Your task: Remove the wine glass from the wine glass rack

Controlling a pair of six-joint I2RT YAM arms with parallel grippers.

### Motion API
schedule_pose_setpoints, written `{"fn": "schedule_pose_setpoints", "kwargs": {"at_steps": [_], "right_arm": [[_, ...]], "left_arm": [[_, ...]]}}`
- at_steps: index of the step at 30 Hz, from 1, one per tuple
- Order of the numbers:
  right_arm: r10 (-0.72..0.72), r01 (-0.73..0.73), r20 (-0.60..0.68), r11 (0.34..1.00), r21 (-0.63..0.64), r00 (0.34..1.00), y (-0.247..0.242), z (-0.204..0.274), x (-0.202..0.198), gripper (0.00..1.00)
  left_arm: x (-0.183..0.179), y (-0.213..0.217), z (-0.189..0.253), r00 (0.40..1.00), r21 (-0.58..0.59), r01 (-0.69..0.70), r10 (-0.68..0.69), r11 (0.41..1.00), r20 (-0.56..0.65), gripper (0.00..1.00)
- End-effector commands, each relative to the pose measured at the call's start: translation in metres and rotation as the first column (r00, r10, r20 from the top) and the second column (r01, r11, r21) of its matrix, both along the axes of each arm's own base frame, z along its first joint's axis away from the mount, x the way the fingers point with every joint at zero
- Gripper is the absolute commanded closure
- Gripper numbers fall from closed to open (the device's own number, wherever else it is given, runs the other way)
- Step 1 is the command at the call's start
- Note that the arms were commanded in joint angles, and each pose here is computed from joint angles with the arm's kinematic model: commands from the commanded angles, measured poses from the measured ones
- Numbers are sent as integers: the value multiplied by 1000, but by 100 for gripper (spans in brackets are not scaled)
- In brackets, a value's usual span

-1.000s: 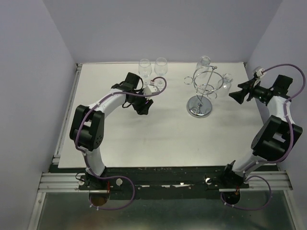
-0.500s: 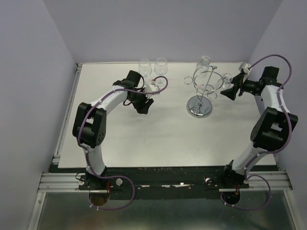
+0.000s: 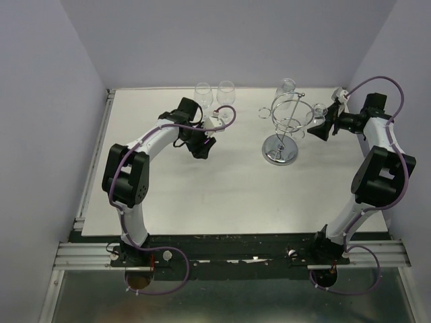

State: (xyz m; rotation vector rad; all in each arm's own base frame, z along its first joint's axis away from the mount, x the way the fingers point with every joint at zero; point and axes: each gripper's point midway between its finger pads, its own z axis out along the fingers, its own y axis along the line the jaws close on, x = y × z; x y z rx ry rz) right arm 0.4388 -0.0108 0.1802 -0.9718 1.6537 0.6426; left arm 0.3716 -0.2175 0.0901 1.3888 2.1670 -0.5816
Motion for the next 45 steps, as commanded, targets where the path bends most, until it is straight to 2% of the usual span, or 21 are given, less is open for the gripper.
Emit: {"fn": "schedule_pose_setpoints", "kwargs": {"at_steps": [1,10,15,22,33,45], "right_arm": [[14,-14,30,1000,10,999,4,6,3,13],[-22,22,28,1000,11,999,3,6,4,23],[-30,30,28,999,11,999,4,7,1,38],[-57,56,52,998,7,997,3,23,2,50],[-187,187,64,982,13,980,-13,39,15,57],[-308,309,61,951,-16,949,-39,39,4,58]], "left_arm": [[1,-4,2,1000,-7,-2,2,1000,3,38],[0,-7,2,1000,-13,4,-4,1000,5,38],[0,-9,2,1000,-18,3,-3,1000,6,38],[-3,-11,-1,1000,-32,4,-3,999,7,38],[-9,-11,-2,1000,-45,24,-23,999,13,38],[-19,-5,3,999,-58,-7,9,998,46,38]]}}
